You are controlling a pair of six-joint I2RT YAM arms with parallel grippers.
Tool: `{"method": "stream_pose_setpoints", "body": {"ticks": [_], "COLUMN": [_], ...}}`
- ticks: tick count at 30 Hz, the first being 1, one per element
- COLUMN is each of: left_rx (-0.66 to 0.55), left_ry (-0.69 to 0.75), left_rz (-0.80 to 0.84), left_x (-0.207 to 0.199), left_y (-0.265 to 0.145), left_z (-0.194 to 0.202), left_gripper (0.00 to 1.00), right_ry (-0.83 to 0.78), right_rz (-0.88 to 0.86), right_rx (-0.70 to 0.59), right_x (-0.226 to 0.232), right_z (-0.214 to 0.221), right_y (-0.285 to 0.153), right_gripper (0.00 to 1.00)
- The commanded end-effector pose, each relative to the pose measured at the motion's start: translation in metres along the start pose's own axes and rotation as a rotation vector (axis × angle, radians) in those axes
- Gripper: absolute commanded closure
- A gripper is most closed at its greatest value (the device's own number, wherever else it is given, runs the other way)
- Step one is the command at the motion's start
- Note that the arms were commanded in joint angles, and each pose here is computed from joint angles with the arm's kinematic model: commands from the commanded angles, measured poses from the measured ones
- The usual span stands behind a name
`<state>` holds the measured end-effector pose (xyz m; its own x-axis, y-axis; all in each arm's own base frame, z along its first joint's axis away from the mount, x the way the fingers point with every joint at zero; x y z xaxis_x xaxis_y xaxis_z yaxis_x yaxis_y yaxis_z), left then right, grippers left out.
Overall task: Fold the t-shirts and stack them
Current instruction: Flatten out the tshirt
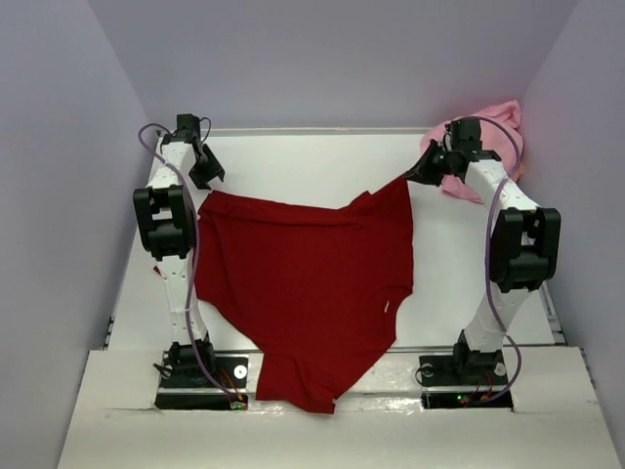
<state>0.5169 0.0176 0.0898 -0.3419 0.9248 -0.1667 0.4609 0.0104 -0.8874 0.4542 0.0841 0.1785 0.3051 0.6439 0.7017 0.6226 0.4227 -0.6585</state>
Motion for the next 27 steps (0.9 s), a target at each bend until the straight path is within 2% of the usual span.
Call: {"method": "stream_pose_setpoints", "body": {"ticks": [1, 27], "left_rx": [-0.038, 0.078], "left_ry": [0.006, 0.004], "left_rz": [0.007, -0.023], "left_x": [-0.001, 0.008], "left_y": [-0.021, -0.002], "left_z": [-0.015, 0.017], "left_gripper": [0.47, 0.49], "right_ry": [-0.053, -0.053], "right_rz": [-0.066, -0.064], "right_rx": [-0.052, -0.058], "right_x": [0.025, 0.026], "right_z": [-0.014, -0.014], "right_y": [-0.01, -0.012], "right_gripper": [1.0, 1.0]}}
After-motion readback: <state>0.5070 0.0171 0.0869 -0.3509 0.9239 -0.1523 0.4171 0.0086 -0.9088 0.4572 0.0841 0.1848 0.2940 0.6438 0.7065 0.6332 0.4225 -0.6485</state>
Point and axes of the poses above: each gripper's point midway between its finger pads, its own y axis out along the fingers, its own x axis along the line the jaws close on, z = x × y, the point moved 4 cm from there along -y, back along the fingers, and after that the axes turned 11 degrees about y, right-handed, at the moved point
